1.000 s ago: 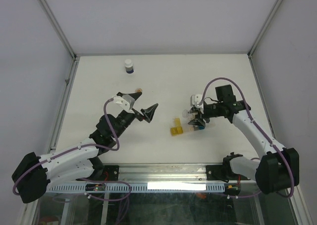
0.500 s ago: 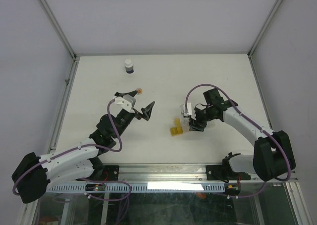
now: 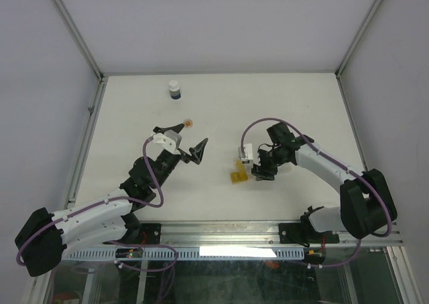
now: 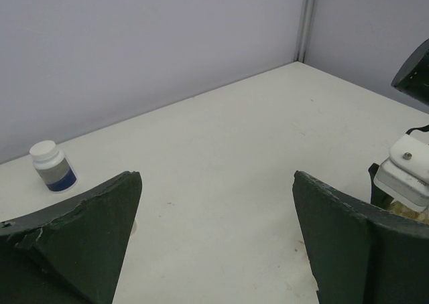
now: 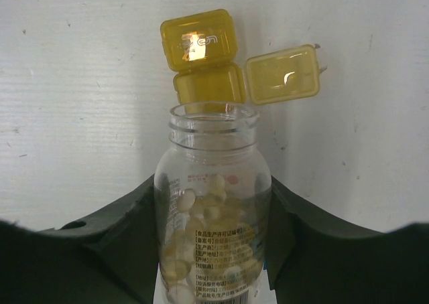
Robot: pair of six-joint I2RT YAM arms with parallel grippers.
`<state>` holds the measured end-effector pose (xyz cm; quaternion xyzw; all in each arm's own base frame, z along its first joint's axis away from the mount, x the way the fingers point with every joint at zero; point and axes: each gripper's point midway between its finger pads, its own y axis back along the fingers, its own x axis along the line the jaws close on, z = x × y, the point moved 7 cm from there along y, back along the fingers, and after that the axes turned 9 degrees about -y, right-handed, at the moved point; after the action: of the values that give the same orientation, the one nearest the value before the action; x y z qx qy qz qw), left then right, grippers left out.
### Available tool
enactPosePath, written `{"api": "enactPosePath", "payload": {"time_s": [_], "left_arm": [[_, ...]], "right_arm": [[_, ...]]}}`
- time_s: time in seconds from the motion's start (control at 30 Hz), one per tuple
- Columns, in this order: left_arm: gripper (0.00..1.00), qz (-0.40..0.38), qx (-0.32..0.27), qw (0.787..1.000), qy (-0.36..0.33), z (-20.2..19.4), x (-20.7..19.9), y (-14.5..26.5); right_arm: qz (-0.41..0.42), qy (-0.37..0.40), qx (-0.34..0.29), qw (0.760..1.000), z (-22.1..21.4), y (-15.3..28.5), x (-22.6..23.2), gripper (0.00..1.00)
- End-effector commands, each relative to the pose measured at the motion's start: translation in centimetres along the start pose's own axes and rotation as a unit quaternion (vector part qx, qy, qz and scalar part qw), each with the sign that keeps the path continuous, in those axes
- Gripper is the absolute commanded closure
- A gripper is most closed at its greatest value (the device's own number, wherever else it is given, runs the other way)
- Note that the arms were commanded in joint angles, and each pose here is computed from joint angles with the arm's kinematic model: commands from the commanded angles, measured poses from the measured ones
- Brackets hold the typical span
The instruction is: Sort the pills into containers
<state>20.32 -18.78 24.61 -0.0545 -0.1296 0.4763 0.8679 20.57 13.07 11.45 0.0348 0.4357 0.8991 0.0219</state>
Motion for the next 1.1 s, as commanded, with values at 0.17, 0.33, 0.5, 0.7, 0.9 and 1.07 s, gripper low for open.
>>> {"api": "enactPosePath", "payload": {"time_s": [0.17, 0.33, 0.5, 0.7, 0.9, 1.07], "left_arm": [[0.01, 0.022, -0.030, 0.999, 0.002, 1.2, 0.6, 0.0], [0.01, 0.023, -0.032, 0.999, 0.003, 1.2, 0.6, 0.1], [0.01, 0.025, -0.032, 0.999, 0.004, 1.2, 0.7, 0.2], [0.01, 0.027, -0.034, 0.999, 0.006, 1.2, 0.8, 0.3], [0.01, 0.030, -0.038, 0.999, 0.008, 1.2, 0.9, 0.5], [0.01, 0.032, -0.039, 0.999, 0.009, 1.1, 0.9, 0.6]], "right_arm": [[-0.022, 0.004, 0.036, 0.999, 1.0, -0.2, -0.7, 1.00], [-0.027, 0.005, 0.047, 0.999, 1.2, -0.3, -0.8, 1.00], [-0.022, 0.012, 0.047, 0.999, 1.6, -0.5, -0.6, 1.00], [-0.016, 0.020, 0.047, 0.999, 2.0, -0.7, -0.4, 1.00], [-0.011, 0.025, 0.048, 0.998, 2.3, -0.9, -0.2, 1.00], [-0.006, 0.029, 0.050, 0.998, 2.5, -1.2, -0.1, 1.00]]}}
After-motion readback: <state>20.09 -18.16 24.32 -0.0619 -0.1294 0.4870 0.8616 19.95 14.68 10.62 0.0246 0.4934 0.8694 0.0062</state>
